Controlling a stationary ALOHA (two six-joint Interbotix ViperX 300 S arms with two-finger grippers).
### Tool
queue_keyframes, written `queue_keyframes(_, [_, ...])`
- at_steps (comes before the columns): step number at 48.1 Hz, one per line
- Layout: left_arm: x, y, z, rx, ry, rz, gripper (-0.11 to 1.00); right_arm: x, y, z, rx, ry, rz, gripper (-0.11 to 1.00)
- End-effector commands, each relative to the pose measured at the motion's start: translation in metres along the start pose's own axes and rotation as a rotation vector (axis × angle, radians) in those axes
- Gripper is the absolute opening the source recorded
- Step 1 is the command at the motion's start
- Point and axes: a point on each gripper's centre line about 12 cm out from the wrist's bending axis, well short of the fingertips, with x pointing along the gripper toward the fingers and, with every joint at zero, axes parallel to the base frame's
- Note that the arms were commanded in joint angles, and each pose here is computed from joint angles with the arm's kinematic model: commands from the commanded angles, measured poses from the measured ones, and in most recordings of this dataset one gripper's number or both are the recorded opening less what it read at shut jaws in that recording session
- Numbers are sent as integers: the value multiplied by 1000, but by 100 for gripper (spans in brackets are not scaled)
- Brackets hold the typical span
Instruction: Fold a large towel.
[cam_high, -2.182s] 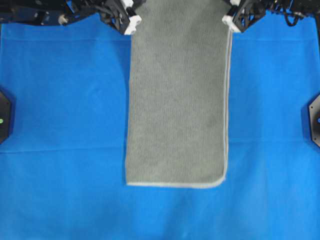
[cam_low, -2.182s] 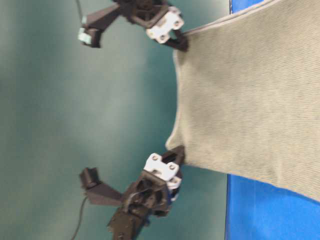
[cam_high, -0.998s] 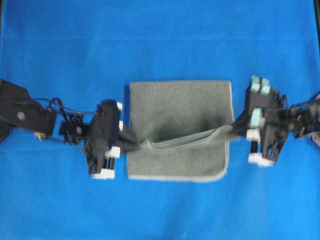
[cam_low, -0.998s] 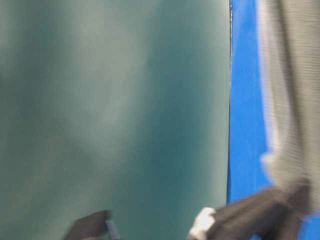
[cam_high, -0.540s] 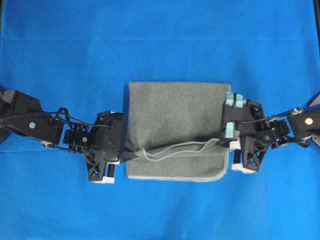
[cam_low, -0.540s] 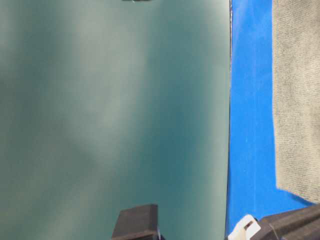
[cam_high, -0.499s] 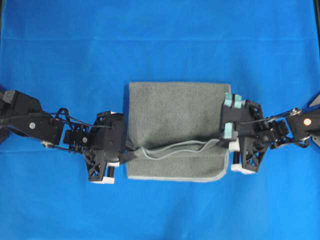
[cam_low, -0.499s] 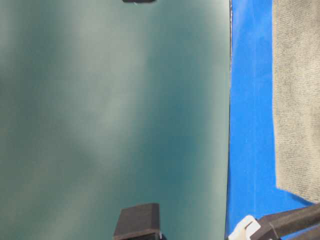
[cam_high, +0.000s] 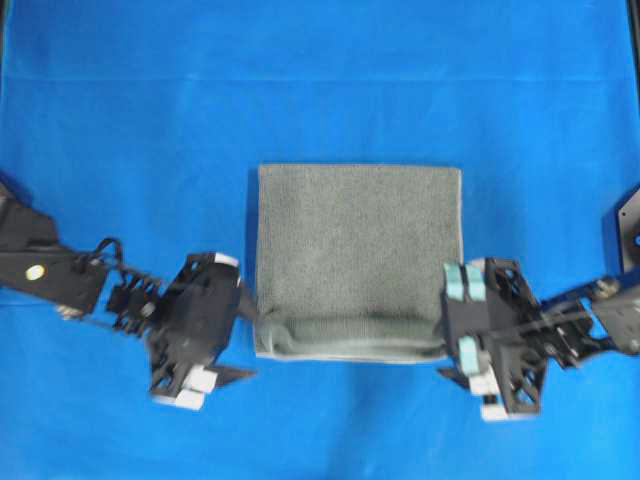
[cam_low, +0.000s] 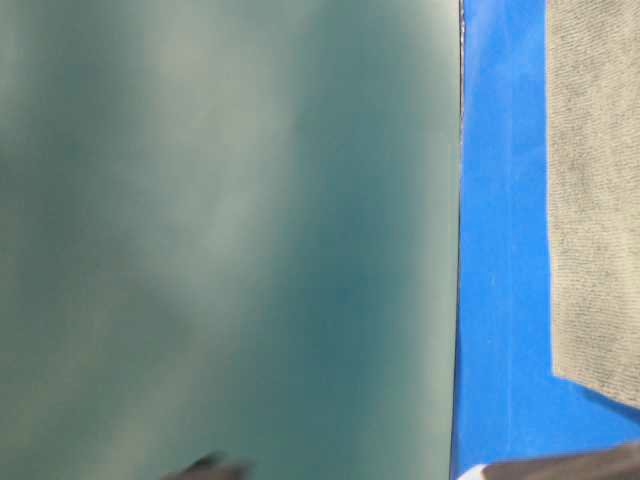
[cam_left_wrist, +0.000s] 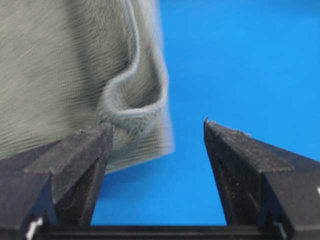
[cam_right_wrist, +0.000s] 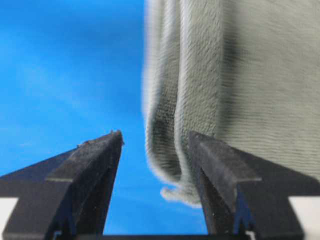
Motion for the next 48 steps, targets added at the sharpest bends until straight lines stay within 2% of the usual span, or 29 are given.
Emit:
queue_keyframes(1, [-19,-12,23,16,-67,-30,68,-22,10,16,-4,-51,22,59])
queue_keyframes(8, [-49,-17,41,34,-110,-44,68,-56,6,25,-23,-111,13,59])
queue_keyframes(16, [-91,-15,62,64,-196,-42,68,-110,-5,35,-75,-277,7,59])
queue_keyframes(20, [-120,-13,72,99,-272,-40,68,-136,-13,35,-97,-367,4,59])
queue_keyframes(26, [-157,-7,76,156,-374,-18,67,-177,-28,30,-122,-502,-16,59])
queue_keyframes(31, [-188,1,71,193,-448,17,67,-202,-39,22,-128,-578,-38,59])
queue_keyframes(34, [-206,5,68,200,-493,34,67,-215,-48,14,-126,-613,-61,59])
queue_keyframes(41, [-245,13,48,192,-585,73,67,-230,-66,-7,-114,-652,-109,59])
queue_keyframes(48, [-265,22,23,174,-630,118,67,-235,-80,-30,-88,-702,-113,59])
